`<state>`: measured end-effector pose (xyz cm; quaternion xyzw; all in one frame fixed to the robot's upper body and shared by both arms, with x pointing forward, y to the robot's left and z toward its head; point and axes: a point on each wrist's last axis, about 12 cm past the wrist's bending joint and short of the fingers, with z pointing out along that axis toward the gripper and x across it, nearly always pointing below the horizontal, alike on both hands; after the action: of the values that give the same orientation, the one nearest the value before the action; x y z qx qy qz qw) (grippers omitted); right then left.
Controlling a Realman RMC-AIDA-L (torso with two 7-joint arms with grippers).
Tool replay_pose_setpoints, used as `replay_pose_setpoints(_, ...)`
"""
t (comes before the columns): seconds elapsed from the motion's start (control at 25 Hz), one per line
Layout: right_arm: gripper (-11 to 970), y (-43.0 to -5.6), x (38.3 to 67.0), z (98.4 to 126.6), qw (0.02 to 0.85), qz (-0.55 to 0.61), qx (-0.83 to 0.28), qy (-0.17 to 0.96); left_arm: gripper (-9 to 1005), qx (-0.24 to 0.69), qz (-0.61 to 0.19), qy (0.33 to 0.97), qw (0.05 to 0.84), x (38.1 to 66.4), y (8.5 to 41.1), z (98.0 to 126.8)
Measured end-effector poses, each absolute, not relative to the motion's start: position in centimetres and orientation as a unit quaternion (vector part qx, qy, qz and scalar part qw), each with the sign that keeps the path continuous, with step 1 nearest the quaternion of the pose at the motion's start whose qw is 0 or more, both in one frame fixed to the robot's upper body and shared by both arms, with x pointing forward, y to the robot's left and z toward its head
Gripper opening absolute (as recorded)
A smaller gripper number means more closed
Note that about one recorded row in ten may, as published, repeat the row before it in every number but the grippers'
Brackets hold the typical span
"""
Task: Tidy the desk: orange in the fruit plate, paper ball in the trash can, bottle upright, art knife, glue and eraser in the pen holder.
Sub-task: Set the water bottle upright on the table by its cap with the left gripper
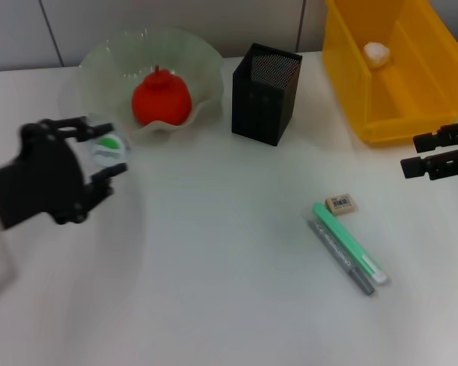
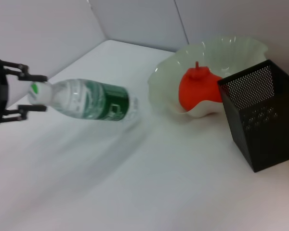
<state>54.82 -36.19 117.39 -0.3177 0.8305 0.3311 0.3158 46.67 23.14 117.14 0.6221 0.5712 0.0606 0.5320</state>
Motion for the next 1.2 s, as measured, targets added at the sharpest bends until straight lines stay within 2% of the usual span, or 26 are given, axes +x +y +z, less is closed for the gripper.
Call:
replay_pose_setpoints(0.28,752,-35.7,55.5,117.9,0.317,0.330,-0.324,0.828,424,0.587,-0.038,0.630,0.506,47.0,25.7,120.1)
replay_pose_setpoints(0.56,751,-35.1,56.0,118.3,0.315,0.328,-0.337,0.824,423,0.547,-0.141,0.675,0.475,48.6,25.9,122.5)
replay_pose_setpoints(0.76,751,-34.8,56.2,118.3,0.308,0.325,-0.351,0.823,423,0.506,-0.208,0.708,0.446,50.4,25.5,122.9)
replay_pose_setpoints(1.0,750,-34.7,56.3,118.3,0.310,0.319,-0.359,0.820,423,0.472,-0.233,0.740,0.419,52.3,24.9,122.6)
replay_pose_setpoints(1.2,750,-34.4,56.3,118.1,0.306,0.320,-0.364,0.820,423,0.460,-0.240,0.740,0.427,52.7,24.7,122.5)
